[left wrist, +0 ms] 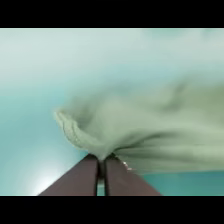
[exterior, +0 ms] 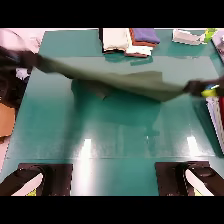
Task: Fold the shirts.
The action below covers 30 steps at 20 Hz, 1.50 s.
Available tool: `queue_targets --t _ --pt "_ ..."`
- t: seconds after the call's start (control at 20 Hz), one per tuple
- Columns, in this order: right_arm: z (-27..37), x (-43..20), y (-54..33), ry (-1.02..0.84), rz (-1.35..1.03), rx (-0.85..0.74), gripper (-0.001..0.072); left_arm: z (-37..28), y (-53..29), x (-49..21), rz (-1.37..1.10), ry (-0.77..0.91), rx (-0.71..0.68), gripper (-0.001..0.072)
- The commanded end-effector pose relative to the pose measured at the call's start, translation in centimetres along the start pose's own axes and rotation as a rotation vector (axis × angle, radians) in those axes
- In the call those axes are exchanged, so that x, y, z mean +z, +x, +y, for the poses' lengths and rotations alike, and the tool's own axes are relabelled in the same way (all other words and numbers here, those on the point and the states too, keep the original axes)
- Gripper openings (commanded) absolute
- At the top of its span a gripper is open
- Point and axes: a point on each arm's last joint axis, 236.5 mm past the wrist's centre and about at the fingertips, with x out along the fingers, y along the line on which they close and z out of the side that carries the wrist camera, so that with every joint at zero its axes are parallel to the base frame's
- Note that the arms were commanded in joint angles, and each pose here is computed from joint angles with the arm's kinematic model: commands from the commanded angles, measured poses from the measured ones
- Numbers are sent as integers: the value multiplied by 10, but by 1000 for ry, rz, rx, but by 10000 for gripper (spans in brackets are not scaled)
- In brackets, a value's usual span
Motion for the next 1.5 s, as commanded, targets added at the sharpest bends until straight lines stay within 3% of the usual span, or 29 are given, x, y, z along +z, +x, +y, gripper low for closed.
queue_targets --t 0.0,0.2,0.4,0.5,0.7,1.0,1.2,1.45 --pt "5 83 -133 -57 -372 -33 21 -12 -148 87 -386 25 -17 28" --pt "1 119 -224 -90 -564 -122 21 -22 -259 131 -663 36 -38 27" --pt "-13 142 -247 -82 -578 -205 20 -23 -295 149 -779 41 -36 26" --pt "-14 150 -221 -80 -514 -171 20 -18 -253 145 -668 42 -18 26" --pt "-22 137 -104 -68 -257 -101 19 -6 -78 84 -146 54 8 28" --pt "-53 59 96 -91 234 -145 19 16 169 -106 500 14 17 28" --pt "-71 17 189 -74 399 -151 20 24 244 -189 657 36 13 29" --pt "-74 31 224 -70 394 -144 20 22 266 -175 574 26 5 28"
